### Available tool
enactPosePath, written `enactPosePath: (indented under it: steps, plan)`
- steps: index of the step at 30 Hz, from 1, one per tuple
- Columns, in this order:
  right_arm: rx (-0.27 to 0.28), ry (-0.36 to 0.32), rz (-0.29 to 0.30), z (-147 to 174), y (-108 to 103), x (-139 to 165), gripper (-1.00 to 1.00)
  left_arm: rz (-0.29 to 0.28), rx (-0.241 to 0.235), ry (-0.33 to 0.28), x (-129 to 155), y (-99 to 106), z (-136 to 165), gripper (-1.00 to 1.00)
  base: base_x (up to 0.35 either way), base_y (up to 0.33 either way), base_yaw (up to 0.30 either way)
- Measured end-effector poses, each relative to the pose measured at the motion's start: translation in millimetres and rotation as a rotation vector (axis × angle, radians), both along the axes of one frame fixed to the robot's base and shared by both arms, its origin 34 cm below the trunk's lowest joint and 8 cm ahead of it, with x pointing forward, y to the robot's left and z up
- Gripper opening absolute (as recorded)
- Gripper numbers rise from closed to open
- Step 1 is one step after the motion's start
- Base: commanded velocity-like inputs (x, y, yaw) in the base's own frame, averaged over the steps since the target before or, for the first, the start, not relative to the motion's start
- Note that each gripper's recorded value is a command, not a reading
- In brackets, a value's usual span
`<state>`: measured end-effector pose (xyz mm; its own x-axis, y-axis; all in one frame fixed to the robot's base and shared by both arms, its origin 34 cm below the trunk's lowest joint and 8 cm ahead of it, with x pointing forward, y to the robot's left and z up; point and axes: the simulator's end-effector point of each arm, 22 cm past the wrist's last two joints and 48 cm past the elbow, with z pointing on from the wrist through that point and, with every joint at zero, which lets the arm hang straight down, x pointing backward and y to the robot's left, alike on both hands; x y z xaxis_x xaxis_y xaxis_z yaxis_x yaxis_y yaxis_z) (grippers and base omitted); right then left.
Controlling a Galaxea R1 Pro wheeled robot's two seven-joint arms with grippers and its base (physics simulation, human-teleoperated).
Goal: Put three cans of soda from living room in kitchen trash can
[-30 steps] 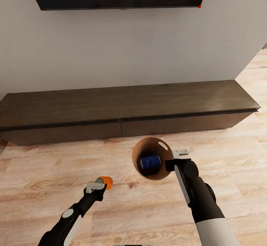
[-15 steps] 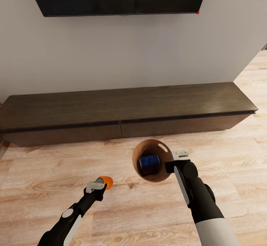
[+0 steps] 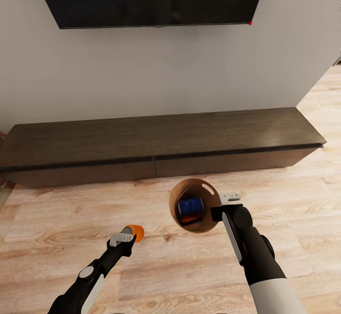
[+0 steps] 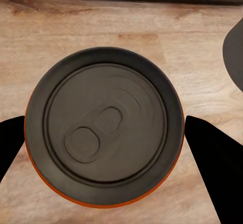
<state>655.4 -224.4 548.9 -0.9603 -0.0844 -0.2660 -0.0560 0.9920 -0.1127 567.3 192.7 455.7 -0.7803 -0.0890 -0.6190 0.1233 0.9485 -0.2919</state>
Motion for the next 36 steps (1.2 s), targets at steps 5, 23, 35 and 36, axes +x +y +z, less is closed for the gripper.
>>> enactPosePath:
  steps: [5, 23, 35, 36]
  plan:
    - [0.001, 0.001, 0.000, 5, 0, 0, -1.00, 0.000, 0.000, 0.000, 0, 0, 5, -1.00, 0.000, 0.000, 0.000]
    - [-0.001, 0.080, 0.015, -34, 3, -31, -1.00, -0.162, -0.480, 0.045, 37, 14, 114, -1.00, 0.000, 0.000, 0.000]
    - [0.000, 0.135, 0.032, -70, 7, -62, -1.00, -0.233, -0.586, 0.065, 36, 6, 147, -1.00, 0.000, 0.000, 0.000]
    - [0.000, 0.128, 0.035, -75, 7, -64, -1.00, -0.233, -0.591, 0.065, 37, 6, 148, -1.00, 0.000, 0.000, 0.000]
